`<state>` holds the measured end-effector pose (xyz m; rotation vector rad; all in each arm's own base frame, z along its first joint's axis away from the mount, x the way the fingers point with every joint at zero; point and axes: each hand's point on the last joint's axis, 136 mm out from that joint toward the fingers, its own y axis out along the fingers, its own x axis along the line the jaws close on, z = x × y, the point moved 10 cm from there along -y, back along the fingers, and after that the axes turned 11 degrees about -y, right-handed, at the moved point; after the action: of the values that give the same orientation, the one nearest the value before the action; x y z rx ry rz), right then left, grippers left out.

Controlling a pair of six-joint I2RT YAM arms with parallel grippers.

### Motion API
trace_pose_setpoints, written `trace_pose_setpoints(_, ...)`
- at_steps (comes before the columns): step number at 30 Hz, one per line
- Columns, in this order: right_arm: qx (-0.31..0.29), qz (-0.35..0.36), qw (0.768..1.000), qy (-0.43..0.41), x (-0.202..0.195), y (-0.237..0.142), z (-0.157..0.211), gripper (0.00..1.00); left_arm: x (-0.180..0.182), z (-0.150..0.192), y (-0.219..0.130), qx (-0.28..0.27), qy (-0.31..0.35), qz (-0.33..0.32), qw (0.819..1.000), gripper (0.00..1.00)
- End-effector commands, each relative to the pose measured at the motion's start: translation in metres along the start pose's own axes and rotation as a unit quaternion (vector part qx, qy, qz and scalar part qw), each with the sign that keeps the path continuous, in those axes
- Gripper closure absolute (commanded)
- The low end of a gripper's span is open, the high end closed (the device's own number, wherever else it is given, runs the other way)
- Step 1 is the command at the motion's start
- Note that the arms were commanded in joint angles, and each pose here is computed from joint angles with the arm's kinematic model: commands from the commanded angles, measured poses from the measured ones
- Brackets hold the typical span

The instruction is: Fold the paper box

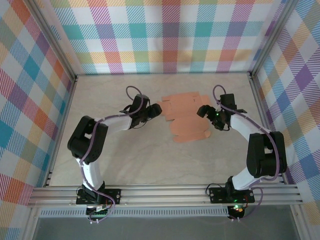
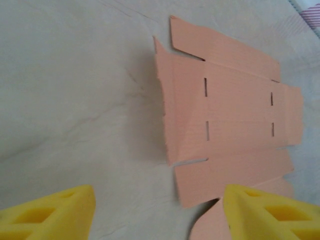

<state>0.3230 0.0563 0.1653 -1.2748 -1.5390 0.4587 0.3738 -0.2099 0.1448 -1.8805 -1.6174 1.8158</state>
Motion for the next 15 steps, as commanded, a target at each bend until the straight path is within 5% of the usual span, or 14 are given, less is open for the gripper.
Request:
trace_pose_setpoints(1, -0.028, -0.028, 0.999, -0.01, 0.01, -0.014, -0.006, 0.0, -0.008, -0.001, 0.015, 0.045, -0.036, 0.004, 0.998, 0.37)
trace_pose_setpoints(9, -0.033, -0.039, 0.999, -0.012, 0.012, -0.022, -0.01, 0.0, -0.011, -0.007, 0.046, 0.059, -0.054, -0.037, 0.996, 0.56)
trace_pose_setpoints(15, -0.036, -0.047, 0.998, -0.015, 0.014, -0.025, -0.011, 0.0, -0.015, -0.011, 0.065, 0.07, -0.046, -0.035, 0.996, 0.83)
